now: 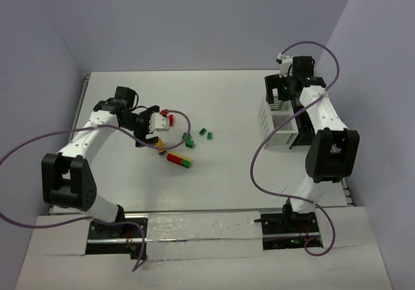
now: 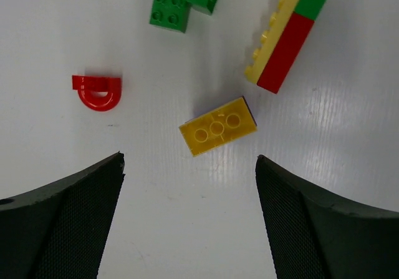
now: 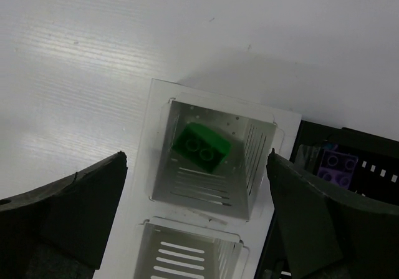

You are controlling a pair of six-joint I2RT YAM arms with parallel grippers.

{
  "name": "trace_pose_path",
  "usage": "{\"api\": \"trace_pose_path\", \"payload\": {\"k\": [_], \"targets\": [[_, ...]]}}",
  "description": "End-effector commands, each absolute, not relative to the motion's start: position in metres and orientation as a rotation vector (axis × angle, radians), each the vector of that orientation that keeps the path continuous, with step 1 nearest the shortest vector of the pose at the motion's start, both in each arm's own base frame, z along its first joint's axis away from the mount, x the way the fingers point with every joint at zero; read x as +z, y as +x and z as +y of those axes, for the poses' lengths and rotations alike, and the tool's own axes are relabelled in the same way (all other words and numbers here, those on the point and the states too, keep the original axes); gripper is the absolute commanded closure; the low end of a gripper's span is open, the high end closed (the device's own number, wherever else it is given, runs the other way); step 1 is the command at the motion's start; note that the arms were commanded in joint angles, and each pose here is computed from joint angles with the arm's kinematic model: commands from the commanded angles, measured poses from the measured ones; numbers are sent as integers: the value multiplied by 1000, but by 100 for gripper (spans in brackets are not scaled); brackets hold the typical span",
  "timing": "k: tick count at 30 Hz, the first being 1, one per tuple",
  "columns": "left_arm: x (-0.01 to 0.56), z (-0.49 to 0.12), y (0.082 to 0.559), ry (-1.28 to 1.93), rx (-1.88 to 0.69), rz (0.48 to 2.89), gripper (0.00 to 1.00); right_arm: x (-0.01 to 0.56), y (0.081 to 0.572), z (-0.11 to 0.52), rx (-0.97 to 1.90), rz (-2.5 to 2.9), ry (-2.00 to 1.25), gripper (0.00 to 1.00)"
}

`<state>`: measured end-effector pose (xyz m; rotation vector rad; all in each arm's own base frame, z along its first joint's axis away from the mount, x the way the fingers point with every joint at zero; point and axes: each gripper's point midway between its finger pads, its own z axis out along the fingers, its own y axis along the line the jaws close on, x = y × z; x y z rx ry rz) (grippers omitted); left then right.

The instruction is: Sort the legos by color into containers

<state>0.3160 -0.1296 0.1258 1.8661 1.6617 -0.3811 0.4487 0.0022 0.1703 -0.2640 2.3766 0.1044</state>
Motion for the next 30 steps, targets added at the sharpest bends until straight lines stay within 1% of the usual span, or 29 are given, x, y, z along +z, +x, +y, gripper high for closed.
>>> {"api": "trace_pose_path", "payload": {"k": [1, 2, 4, 8, 13, 16, 20, 23, 27, 30], "targets": [[124, -130, 308, 2156, -381, 1329, 10, 211, 437, 17, 178, 2301, -269, 0], [122, -129, 307, 2166, -384, 1338, 10, 210, 434, 21, 202, 2310, -272, 0], [115, -127, 309, 2262, -366, 1225, 12, 231, 428, 30, 247, 2274, -279, 0], [107, -128, 310, 2347, -405, 1135, 14, 247, 417, 42, 297, 2254, -286, 0], [95, -135, 306, 2419, -473, 1057, 17, 252, 404, 50, 325, 2257, -300, 0], [85, -135, 305, 2444, -463, 1048, 18, 255, 401, 53, 342, 2256, -306, 0], [67, -137, 310, 2473, -414, 1064, 28, 263, 399, 57, 361, 2245, -309, 0], [60, -139, 312, 2492, -407, 1061, 32, 264, 397, 58, 365, 2246, -310, 0], [58, -143, 311, 2499, -448, 1071, 33, 263, 396, 57, 365, 2252, -312, 0], [55, -144, 313, 2512, -434, 1059, 33, 262, 395, 57, 364, 2255, -315, 0]]}}
